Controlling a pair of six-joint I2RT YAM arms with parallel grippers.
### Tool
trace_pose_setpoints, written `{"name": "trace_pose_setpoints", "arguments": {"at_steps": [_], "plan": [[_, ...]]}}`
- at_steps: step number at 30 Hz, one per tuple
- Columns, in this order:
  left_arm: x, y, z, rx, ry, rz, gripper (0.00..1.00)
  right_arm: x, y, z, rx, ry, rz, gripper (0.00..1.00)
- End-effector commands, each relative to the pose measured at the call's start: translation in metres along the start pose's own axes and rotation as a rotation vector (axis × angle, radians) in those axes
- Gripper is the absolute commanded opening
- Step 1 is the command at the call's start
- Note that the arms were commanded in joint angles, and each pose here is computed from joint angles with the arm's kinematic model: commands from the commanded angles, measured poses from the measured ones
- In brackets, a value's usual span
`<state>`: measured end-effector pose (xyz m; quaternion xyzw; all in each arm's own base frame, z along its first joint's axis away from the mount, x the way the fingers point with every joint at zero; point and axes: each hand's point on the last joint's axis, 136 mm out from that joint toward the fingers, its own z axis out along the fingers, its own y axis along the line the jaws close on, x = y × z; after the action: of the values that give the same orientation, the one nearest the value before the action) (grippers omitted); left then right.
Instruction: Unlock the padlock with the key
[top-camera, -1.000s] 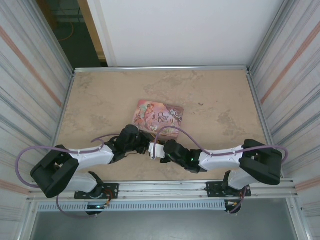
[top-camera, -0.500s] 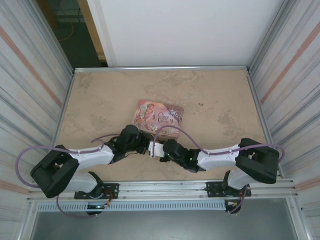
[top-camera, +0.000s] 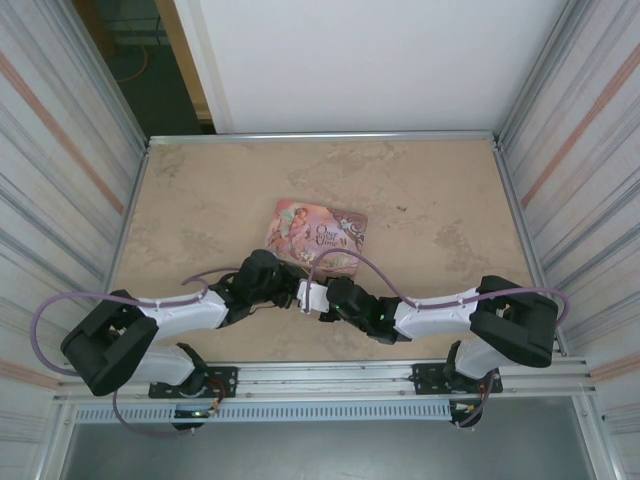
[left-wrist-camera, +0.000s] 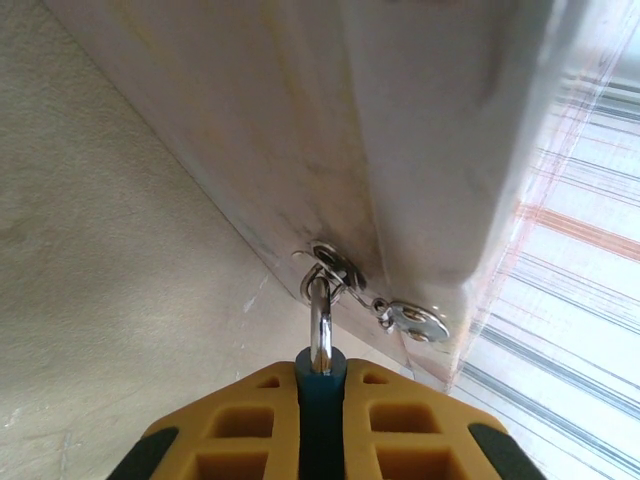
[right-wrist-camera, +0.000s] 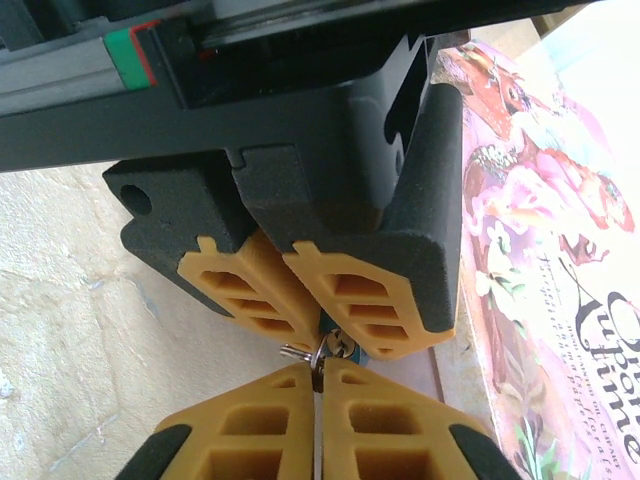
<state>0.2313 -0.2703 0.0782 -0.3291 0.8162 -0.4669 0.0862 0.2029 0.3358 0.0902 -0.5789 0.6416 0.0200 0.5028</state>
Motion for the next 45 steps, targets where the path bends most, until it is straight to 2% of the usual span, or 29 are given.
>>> {"name": "trace_pose_setpoints", "arguments": {"at_steps": [1,3,8,16,25,45], "plan": [[0.009,-0.001,-0.001,0.002,0.028,0.001,0.0,-0.014,-0.005,0.006,0.011,-0.031,0.031,0.04],[0.009,-0.002,-0.001,0.003,0.03,0.002,0.0,-0.014,-0.005,0.007,0.01,-0.032,0.043,0.0],[0.011,-0.002,0.0,0.005,0.032,0.003,0.0,-0.015,-0.005,0.005,0.011,-0.051,0.114,0.0],[0.015,-0.001,0.003,0.014,0.02,-0.005,0.0,-0.014,-0.015,0.003,0.016,-0.099,0.412,0.0],[0.02,0.004,0.01,0.019,0.009,-0.017,0.0,0.01,-0.021,0.007,0.011,-0.1,0.71,0.0],[0.022,0.007,0.013,0.007,0.008,-0.014,0.0,0.028,-0.013,0.011,-0.001,-0.064,0.719,0.0]]}}
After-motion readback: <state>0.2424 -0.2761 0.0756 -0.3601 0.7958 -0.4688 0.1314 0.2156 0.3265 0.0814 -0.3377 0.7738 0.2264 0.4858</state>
